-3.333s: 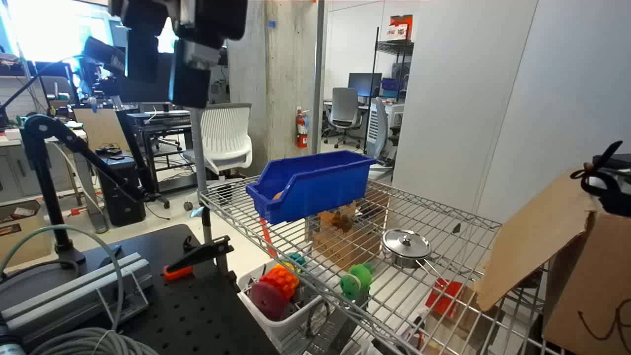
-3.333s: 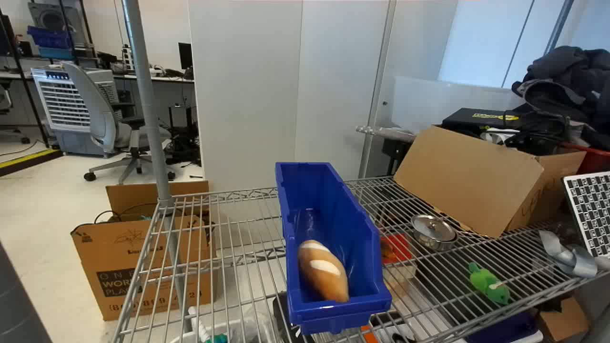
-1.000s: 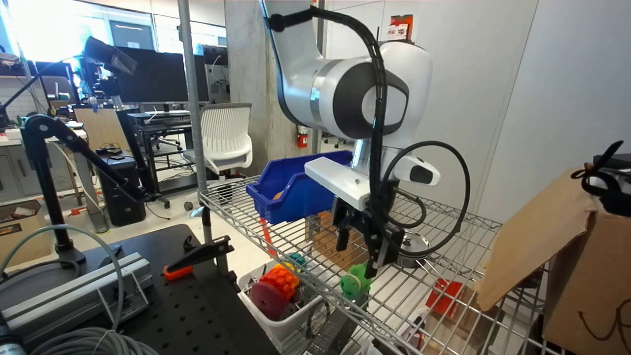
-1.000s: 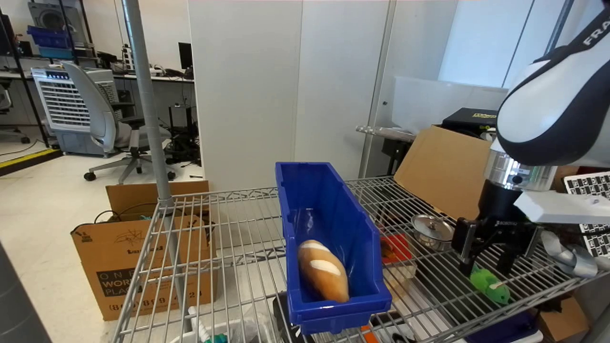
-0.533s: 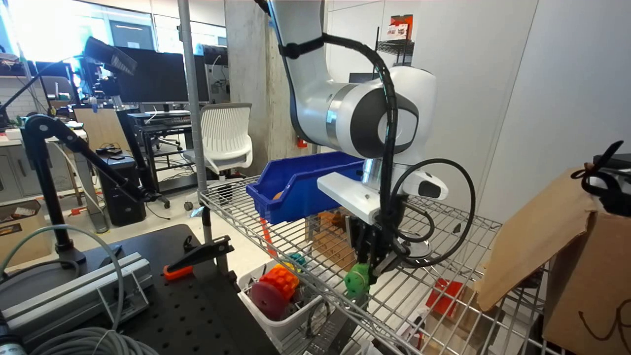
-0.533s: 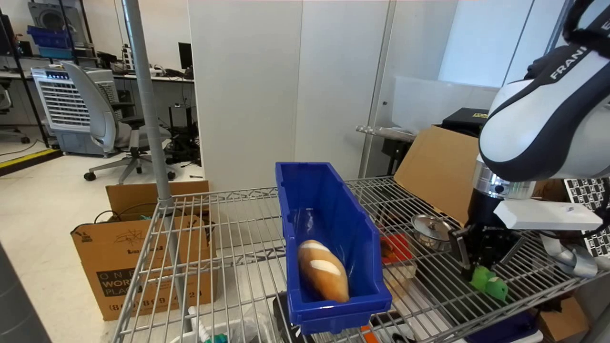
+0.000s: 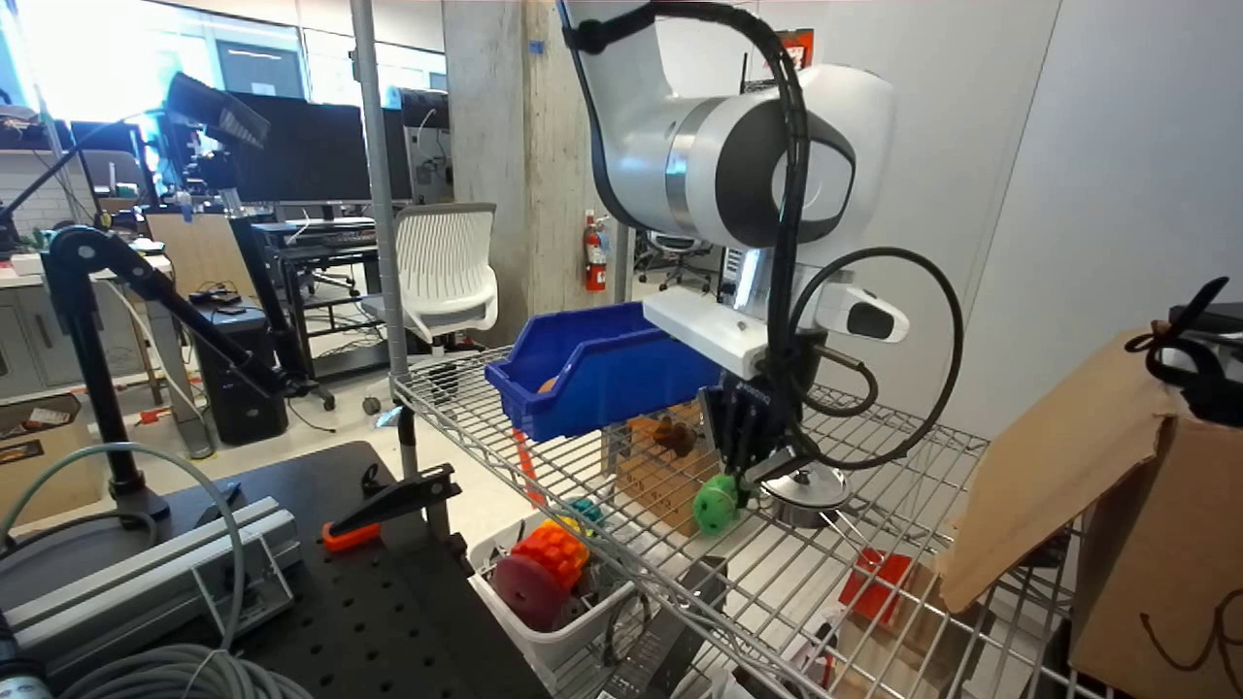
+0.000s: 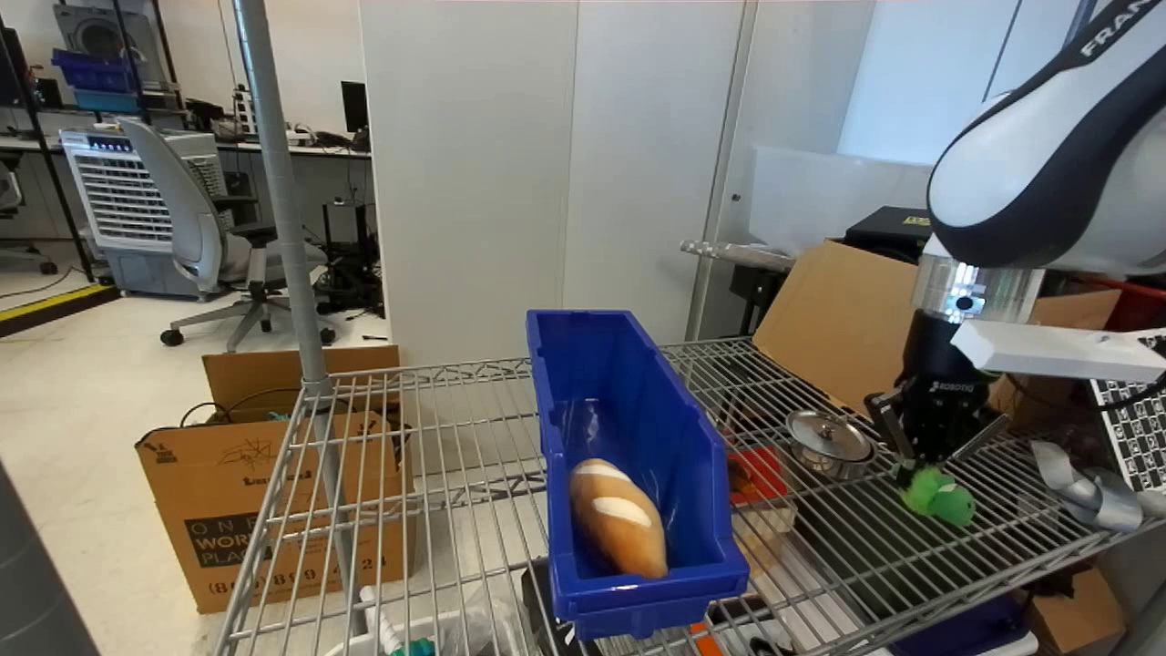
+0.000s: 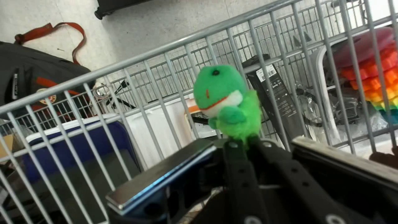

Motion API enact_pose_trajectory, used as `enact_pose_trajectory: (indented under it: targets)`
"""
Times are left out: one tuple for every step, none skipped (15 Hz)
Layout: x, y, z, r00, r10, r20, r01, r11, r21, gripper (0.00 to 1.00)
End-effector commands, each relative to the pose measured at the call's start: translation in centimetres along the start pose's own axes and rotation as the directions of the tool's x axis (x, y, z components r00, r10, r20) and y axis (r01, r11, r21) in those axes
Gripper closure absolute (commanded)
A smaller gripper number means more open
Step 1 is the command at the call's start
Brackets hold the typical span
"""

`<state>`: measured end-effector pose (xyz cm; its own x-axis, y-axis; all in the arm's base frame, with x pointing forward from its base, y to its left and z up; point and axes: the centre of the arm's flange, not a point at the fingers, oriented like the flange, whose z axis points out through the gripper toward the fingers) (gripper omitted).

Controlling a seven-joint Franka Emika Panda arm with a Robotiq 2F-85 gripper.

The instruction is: Move the green object to the right on the rack

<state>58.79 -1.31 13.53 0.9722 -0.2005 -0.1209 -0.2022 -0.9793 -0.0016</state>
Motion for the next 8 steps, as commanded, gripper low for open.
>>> enact_pose_trajectory:
  targets:
    - [-2.2, 3.5, -3.4, 0.998, 0.056, -0.001, -0.056, 0.998, -0.016, 0.99]
    - [-2.1, 5.0, -3.3, 0.997, 0.08, -0.004, -0.08, 0.996, -0.032, 0.99]
    - [-2.2, 6.1, -3.4, 0.995, 0.098, -0.007, -0.098, 0.994, -0.041, 0.99]
    - [-1.9, 7.2, -2.7, 0.993, 0.114, -0.014, -0.115, 0.991, -0.064, 0.99]
    - [-1.8, 8.2, -2.5, 0.992, 0.128, -0.015, -0.128, 0.989, -0.077, 0.99]
    - [-1.4, 9.2, -1.5, 0.989, 0.147, -0.022, -0.148, 0.984, -0.097, 0.99]
    - [-1.2, 10.0, -1.0, 0.987, 0.162, -0.023, -0.163, 0.98, -0.112, 0.99]
    - [-0.7, 10.7, -0.1, 0.984, 0.179, -0.026, -0.181, 0.975, -0.126, 0.99]
